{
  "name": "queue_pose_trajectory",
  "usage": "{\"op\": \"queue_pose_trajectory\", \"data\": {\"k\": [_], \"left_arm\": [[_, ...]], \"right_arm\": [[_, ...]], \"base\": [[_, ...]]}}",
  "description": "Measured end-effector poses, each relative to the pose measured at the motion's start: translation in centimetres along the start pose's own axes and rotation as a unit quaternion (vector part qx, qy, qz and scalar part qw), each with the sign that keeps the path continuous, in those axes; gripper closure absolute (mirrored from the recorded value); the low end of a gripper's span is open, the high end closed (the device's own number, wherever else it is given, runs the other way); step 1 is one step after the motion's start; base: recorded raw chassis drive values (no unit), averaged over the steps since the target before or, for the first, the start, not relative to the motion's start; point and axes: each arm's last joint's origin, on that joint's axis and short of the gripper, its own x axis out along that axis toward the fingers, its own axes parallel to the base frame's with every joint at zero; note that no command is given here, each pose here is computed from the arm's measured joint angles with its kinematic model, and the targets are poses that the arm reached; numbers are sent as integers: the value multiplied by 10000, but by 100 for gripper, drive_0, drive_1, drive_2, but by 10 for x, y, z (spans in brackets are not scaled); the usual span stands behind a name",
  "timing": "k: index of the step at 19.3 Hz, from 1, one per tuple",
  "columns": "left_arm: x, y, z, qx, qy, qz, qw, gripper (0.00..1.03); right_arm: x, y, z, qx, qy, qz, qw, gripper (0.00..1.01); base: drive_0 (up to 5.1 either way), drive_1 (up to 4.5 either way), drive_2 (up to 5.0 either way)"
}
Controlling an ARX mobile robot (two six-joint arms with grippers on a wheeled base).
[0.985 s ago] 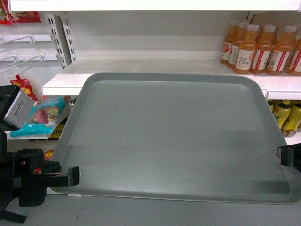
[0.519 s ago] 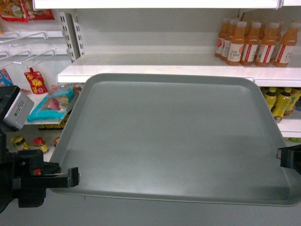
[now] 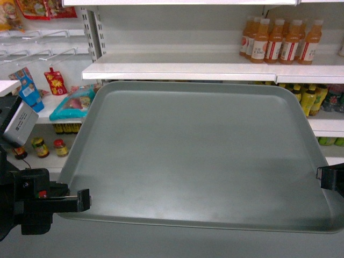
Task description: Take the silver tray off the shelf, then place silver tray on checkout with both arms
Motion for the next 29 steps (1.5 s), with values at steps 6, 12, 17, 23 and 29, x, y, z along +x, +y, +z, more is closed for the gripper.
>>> {"op": "queue_pose_trajectory", "data": {"k": [6, 12, 17, 23, 29], "left_arm": [[0, 0, -1, 9, 48, 11, 10000, 100], [0, 0, 0, 2, -1, -2, 10000, 100], [0, 0, 0, 4, -1, -2, 10000, 100], [0, 0, 0, 9, 32, 4, 10000, 100], [0, 0, -1, 9, 43, 6, 10000, 100]], "right_arm": [[0, 0, -1, 2, 34, -4, 10000, 99], [0, 0, -1, 4, 20, -8, 10000, 99], [0, 0, 0, 2, -3, -3, 10000, 99], [0, 0, -1, 6, 40, -13, 10000, 99], [0, 0, -1, 6, 40, -13, 10000, 99]], "base": [[5, -429, 438], [6, -427, 440], [9, -424, 442], [-1, -434, 432], [1, -433, 434]]}}
